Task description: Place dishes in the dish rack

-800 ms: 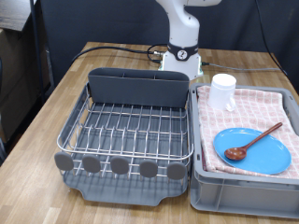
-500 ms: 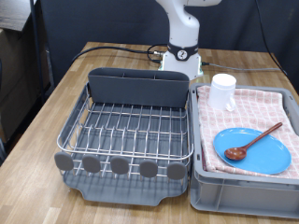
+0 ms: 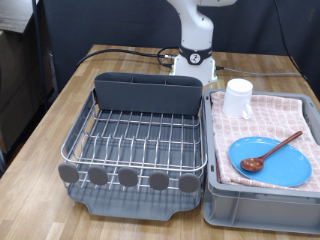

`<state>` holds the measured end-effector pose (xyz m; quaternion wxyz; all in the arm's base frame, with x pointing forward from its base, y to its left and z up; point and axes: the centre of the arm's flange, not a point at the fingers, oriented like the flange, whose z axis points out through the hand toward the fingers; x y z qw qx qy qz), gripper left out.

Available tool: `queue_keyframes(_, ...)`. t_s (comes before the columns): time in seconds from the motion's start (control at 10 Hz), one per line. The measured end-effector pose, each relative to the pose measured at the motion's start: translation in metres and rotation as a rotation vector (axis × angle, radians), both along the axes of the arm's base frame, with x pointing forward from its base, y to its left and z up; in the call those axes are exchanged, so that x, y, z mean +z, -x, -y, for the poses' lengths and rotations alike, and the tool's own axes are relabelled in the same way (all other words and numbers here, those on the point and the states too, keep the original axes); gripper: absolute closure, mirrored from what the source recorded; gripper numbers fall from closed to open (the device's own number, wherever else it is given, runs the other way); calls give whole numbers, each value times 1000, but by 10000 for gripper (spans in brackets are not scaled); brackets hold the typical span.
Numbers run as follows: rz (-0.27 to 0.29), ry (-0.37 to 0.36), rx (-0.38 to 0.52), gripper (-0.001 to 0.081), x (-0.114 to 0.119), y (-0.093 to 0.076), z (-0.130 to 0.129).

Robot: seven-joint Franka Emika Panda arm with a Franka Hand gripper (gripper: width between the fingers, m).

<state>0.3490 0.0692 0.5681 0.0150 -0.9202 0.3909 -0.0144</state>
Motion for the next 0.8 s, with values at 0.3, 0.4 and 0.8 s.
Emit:
queue_keyframes(0.3, 24, -13, -11, 3, -5, -11, -8)
queue_keyframes(0.4, 60, -31, -22, 3, -5, -19, -16)
queue_keyframes(0.8, 65, -34, -128, 3, -25, -55, -62)
